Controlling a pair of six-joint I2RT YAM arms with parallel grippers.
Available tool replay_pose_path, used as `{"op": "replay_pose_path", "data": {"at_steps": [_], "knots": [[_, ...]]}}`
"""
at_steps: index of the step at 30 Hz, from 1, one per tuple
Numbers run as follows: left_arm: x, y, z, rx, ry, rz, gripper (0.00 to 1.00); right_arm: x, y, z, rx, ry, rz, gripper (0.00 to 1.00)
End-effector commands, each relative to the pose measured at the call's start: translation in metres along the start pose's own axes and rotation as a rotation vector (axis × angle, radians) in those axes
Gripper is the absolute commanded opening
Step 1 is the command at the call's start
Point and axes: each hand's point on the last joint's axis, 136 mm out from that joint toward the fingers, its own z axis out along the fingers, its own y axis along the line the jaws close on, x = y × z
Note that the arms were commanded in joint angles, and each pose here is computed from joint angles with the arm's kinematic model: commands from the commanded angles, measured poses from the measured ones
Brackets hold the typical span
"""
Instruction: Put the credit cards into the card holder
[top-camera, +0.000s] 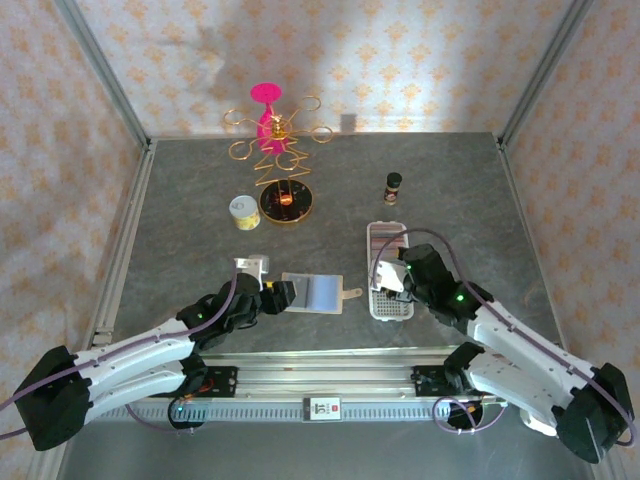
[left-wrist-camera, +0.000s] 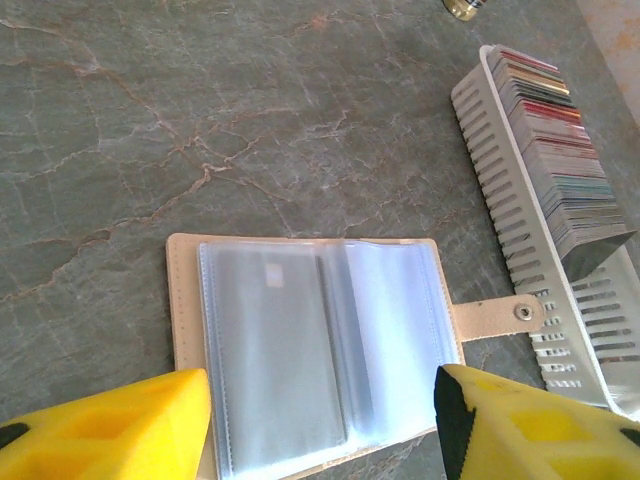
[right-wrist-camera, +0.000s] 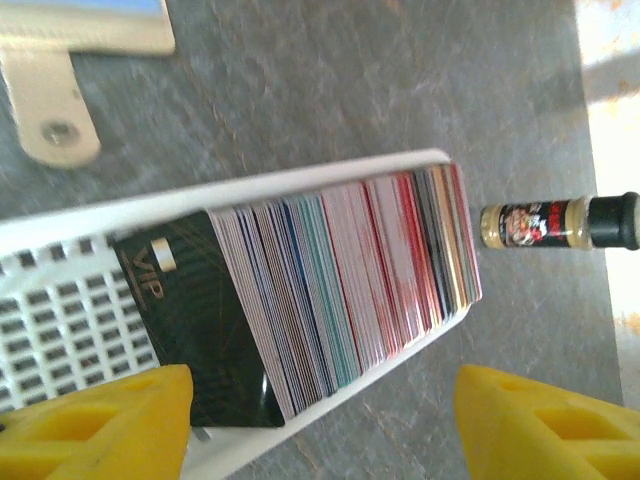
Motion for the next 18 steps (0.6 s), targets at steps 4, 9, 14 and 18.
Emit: {"op": "replay_pose_path", "data": {"at_steps": [4,9,14,18], "knots": [[0.003,-0.002,0.000,0.037,0.002,0.023,0.62,0.004,0.006,0.020,-0.072,0.021,-0.119,0.71],[0.006,0.001,-0.001,0.039,0.000,0.016,0.62,0.001,0.013,0.038,-0.110,0.016,-0.136,0.73],[0.008,0.002,-0.001,0.035,0.004,0.020,0.62,0.001,0.013,0.054,-0.116,0.032,-0.151,0.73],[0.009,0.005,0.000,0.025,0.002,0.014,0.62,0.000,0.013,0.060,-0.123,0.035,-0.164,0.67]]}}
